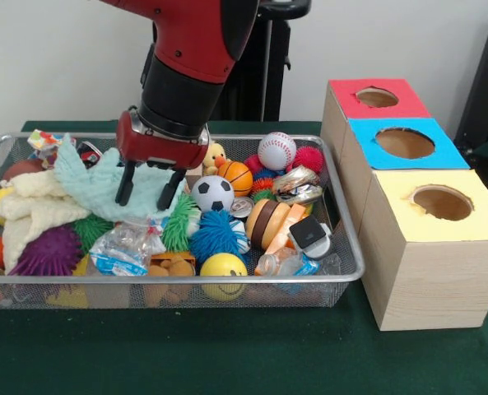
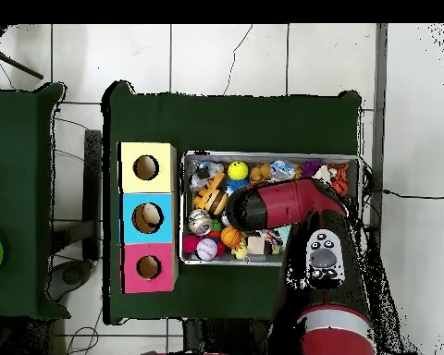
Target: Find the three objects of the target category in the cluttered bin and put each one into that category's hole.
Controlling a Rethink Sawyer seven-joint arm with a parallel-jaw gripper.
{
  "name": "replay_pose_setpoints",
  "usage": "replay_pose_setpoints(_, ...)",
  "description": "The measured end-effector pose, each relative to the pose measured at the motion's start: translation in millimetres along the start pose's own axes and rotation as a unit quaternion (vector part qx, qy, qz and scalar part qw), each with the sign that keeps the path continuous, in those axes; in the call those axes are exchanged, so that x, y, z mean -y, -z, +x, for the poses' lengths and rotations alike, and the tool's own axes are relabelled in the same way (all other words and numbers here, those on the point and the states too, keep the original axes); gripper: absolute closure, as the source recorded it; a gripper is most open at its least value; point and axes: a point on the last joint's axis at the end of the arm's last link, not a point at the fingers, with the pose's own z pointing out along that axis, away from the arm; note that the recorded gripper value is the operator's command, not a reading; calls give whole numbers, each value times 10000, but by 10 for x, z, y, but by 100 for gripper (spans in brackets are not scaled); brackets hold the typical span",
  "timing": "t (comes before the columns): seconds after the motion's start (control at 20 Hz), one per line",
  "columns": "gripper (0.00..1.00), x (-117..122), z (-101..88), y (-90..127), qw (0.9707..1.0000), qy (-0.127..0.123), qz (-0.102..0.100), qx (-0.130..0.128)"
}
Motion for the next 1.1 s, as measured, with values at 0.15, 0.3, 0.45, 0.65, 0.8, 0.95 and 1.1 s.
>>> replay_pose_setpoints(0.15,0,-37,37,-51,10000,-10,-49,-52)
replay_pose_setpoints(0.3,0,-75,126,-193,9998,-40,-145,-137)
replay_pose_setpoints(0.45,0,-61,181,-287,9997,-90,-192,-154)
replay_pose_setpoints(0.65,0,-20,245,-396,9995,-174,-236,-132)
replay_pose_setpoints(0.8,0,-4,267,-430,9993,-227,-265,-145)
replay_pose_setpoints(0.95,0,-11,266,-437,9992,-252,-286,-151)
replay_pose_setpoints(1.1,0,-17,253,-432,9990,-280,-303,-146)
